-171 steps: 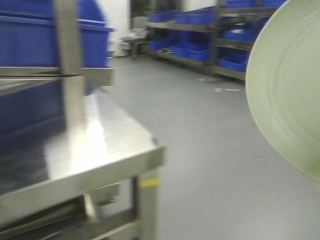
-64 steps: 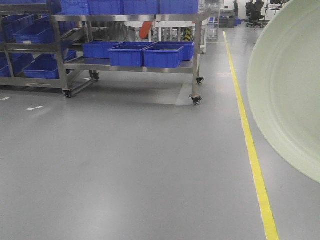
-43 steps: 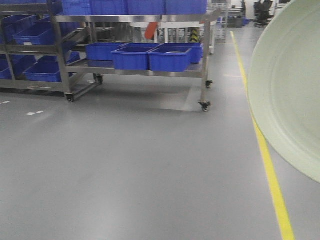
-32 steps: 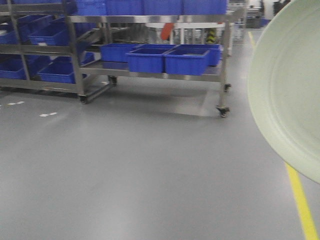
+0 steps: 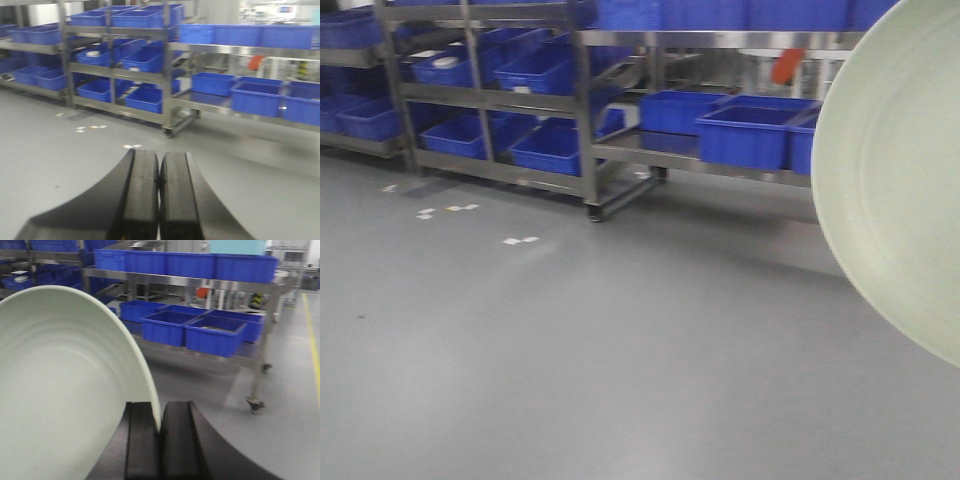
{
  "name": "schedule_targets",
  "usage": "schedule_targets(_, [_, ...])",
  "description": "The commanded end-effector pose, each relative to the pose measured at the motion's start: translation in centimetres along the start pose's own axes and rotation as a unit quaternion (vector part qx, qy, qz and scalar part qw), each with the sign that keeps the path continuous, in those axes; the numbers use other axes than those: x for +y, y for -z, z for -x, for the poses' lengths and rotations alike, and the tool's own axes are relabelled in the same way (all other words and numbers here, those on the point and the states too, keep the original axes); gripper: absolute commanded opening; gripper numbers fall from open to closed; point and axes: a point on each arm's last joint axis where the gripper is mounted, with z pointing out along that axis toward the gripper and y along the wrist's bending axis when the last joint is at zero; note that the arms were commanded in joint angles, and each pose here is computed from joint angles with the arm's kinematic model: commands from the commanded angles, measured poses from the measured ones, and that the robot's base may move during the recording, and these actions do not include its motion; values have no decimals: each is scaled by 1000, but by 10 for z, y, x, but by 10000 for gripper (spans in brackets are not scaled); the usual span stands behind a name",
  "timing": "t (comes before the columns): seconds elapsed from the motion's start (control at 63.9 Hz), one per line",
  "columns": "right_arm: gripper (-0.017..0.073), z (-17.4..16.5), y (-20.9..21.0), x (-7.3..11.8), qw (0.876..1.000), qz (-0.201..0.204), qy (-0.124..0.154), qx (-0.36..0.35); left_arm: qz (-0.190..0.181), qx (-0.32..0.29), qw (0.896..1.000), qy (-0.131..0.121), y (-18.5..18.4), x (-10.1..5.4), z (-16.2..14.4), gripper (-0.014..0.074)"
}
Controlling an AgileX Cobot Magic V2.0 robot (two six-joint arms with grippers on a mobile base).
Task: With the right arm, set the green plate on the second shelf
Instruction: 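Drive the base to the blue-bin rack holding the plate in the right gripper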
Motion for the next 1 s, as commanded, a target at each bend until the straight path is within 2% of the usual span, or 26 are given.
schedule_targets(0.0, [55,22,1,-1,997,-5,-5,-73,-1,-30,1000,4,1,0,-6,130])
schedule_targets(0.987, [55,22,1,-1,997,-5,-5,-73,-1,-29,1000,4,0,0,-6,130])
